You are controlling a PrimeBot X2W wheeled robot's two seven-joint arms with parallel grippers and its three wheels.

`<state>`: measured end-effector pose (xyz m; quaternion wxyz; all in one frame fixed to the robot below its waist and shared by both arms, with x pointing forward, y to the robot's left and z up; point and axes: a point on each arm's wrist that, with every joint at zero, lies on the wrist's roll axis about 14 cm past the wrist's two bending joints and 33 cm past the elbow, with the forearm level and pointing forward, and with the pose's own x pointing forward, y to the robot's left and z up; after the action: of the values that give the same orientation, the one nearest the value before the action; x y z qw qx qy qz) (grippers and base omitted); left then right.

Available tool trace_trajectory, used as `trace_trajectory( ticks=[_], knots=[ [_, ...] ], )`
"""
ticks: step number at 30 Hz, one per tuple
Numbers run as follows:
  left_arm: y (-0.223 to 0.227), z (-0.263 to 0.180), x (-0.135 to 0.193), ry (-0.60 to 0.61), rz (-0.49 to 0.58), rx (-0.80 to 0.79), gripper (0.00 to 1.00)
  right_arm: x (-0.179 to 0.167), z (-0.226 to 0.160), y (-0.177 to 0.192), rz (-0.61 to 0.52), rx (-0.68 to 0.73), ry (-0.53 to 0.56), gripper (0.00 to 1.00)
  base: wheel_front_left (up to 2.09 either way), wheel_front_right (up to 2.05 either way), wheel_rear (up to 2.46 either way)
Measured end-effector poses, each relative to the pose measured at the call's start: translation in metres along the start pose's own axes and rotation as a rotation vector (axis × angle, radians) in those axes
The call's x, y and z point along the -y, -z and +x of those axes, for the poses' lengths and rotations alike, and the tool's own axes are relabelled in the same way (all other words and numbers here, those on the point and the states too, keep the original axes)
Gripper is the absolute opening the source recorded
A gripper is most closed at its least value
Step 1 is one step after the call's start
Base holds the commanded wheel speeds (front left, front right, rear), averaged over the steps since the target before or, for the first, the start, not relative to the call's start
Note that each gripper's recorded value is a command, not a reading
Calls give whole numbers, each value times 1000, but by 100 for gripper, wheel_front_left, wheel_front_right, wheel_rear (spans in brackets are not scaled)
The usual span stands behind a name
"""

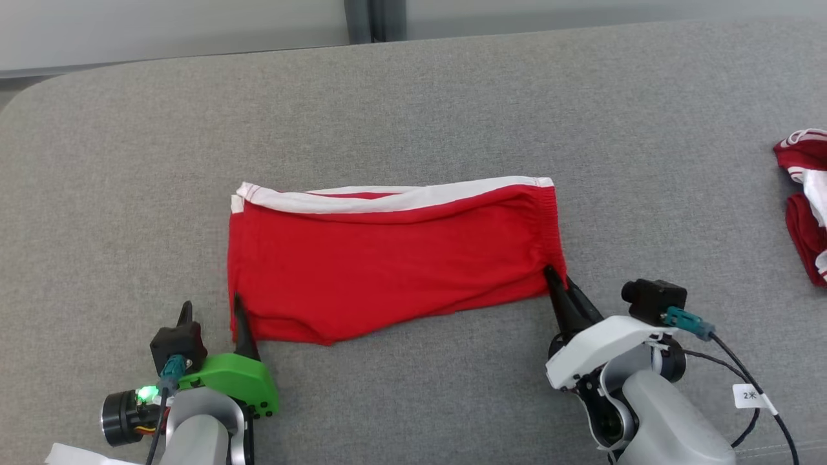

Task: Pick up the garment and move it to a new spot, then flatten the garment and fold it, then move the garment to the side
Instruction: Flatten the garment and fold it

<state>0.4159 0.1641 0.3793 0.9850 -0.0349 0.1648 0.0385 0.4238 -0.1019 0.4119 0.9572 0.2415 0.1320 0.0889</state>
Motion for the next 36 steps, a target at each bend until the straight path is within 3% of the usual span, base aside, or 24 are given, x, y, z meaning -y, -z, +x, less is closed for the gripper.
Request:
trace_trajectory(
  ticks=[6, 14, 23, 36],
  knots=[
    [-3, -5, 8, 25, -2, 9, 100, 10, -8, -34, -19, 91, 13, 0, 0, 0, 0],
    [-1, -14, 17, 54, -10, 3, 100, -52, -1, -59, -87, 142, -203, 0, 0, 0, 0],
    [3, -33, 0, 6, -47, -4, 100, -137, 16, -33, -77, 35, -453, 0, 0, 0, 0],
    [16, -66, -47, -145, -91, -23, 100, -222, 41, 23, -167, -121, -659, 0, 0, 0, 0]
  ],
)
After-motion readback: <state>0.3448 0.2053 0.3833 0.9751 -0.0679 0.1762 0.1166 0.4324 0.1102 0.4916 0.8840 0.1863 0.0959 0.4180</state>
